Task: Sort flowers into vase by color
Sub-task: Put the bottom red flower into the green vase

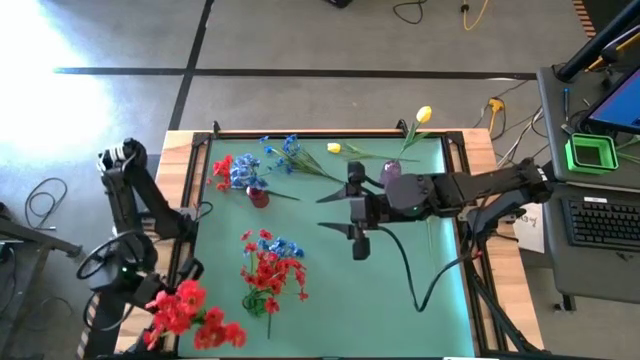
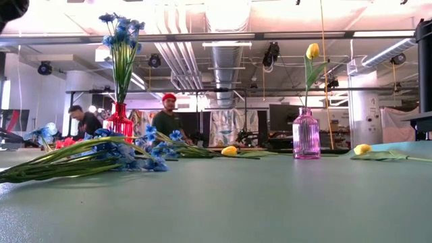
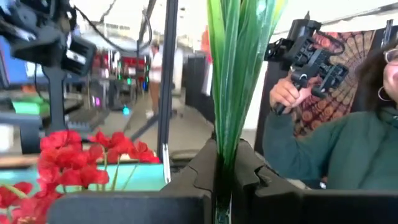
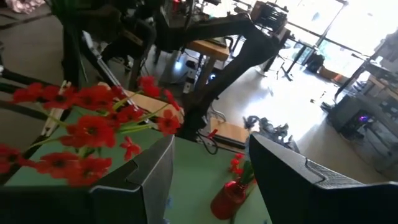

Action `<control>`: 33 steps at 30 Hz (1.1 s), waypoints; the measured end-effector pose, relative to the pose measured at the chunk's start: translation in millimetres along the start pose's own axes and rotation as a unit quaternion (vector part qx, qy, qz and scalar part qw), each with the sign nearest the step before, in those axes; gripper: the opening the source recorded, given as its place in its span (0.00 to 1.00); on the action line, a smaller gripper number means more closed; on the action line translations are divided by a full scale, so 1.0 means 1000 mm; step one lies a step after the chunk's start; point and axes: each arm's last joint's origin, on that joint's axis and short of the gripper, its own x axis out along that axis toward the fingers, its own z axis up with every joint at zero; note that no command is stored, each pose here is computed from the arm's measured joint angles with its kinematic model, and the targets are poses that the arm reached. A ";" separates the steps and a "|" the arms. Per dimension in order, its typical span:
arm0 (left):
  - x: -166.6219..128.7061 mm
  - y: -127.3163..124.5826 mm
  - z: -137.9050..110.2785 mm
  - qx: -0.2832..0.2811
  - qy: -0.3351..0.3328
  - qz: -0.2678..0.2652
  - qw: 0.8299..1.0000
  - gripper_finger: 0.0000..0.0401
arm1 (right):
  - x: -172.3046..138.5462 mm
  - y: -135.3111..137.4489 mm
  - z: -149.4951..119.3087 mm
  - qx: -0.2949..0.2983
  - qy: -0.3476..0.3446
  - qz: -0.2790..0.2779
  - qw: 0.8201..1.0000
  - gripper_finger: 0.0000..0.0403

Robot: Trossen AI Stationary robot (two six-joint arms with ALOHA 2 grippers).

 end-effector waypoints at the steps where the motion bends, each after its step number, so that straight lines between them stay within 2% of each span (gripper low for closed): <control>1: 0.000 0.000 -0.005 0.008 -0.011 -0.001 1.000 0.00 | 0.000 0.002 0.001 0.001 -0.002 0.002 1.000 0.50; 8: 0.000 0.011 -0.038 0.027 -0.055 0.016 0.998 0.00 | -0.007 0.013 0.006 0.025 -0.014 0.019 0.999 0.50; 13: 0.007 0.006 -0.043 0.048 -0.092 -0.010 0.995 0.00 | -0.010 0.021 0.009 0.037 -0.016 0.033 0.999 0.50; 17: 0.012 0.001 -0.045 0.072 -0.097 -0.005 0.993 0.00 | -0.013 0.029 0.011 0.047 -0.018 0.040 0.998 0.50; 25: 0.034 0.012 -0.050 0.083 -0.106 0.066 0.989 0.00 | -0.014 0.035 0.011 0.069 -0.015 0.033 0.997 0.50; 30: 0.030 0.015 -0.055 0.084 -0.107 0.059 0.989 0.00 | -0.013 0.036 0.008 0.081 -0.008 0.030 0.996 0.50; 33: 0.029 0.017 -0.062 0.082 -0.117 0.029 0.989 0.00 | -0.011 0.037 0.007 0.091 -0.007 0.030 0.995 0.50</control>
